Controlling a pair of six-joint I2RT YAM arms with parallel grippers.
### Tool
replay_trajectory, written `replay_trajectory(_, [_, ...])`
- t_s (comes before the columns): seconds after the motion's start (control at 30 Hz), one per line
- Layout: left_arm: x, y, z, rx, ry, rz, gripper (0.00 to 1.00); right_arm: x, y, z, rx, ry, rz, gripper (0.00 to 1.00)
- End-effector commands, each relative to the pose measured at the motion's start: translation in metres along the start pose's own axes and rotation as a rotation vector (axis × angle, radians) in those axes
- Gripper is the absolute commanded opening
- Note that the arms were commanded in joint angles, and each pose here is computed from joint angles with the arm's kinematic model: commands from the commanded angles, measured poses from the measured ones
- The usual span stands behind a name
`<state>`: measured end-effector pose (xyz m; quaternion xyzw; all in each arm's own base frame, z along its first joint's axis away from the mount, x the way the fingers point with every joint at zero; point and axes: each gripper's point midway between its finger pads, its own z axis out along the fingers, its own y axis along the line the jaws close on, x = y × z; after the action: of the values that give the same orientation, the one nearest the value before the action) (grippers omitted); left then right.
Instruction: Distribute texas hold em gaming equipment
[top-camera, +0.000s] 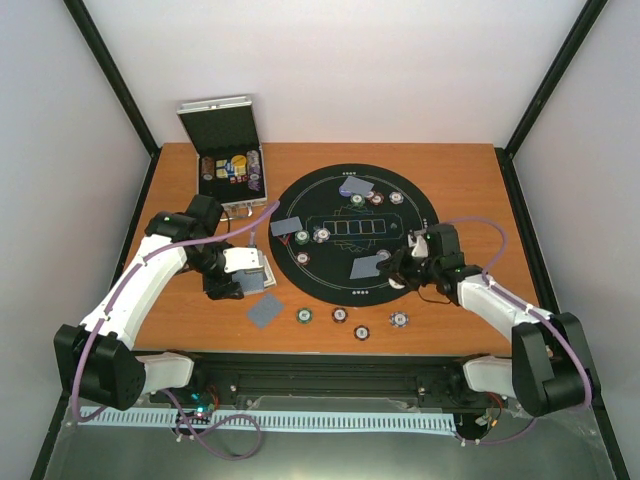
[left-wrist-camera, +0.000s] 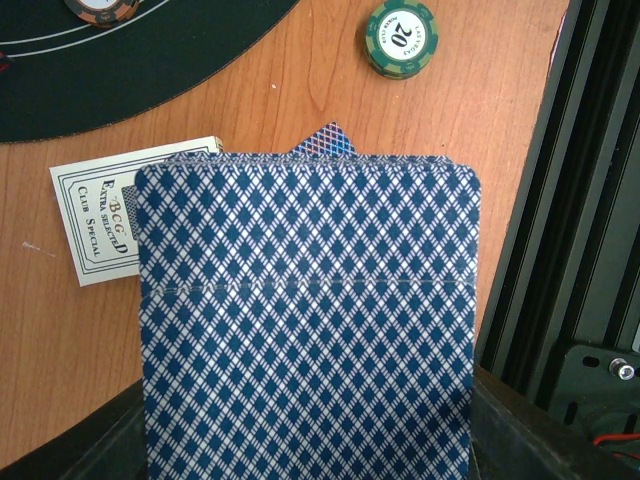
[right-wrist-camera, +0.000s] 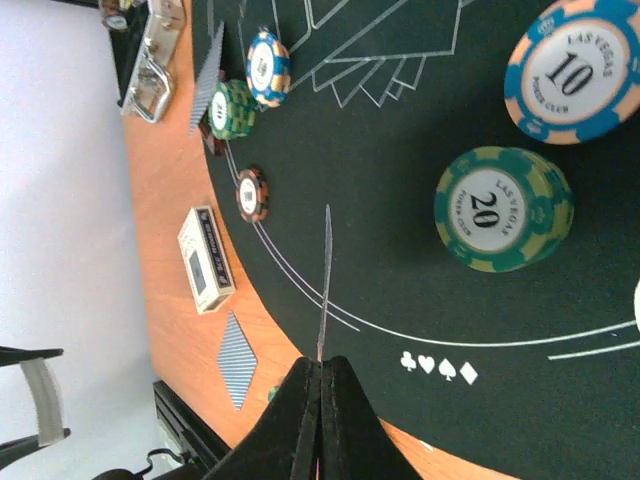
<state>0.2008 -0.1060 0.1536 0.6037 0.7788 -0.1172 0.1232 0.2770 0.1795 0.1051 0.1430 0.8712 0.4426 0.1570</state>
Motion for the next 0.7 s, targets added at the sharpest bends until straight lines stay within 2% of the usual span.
replay_trajectory(0.0, [-0.003, -0.002, -0.007, -0.008, -0.012, 0.022, 0.01, 0.009, -0.016, 0.005, 0.022, 0.041, 0.003, 0.03])
replay_trajectory(0.67, [-0.005, -0.001, -0.007, 0.001, -0.017, 0.010, 0.01, 0.031, -0.038, 0.040, 0.082, 0.106, 0.017, 0.03])
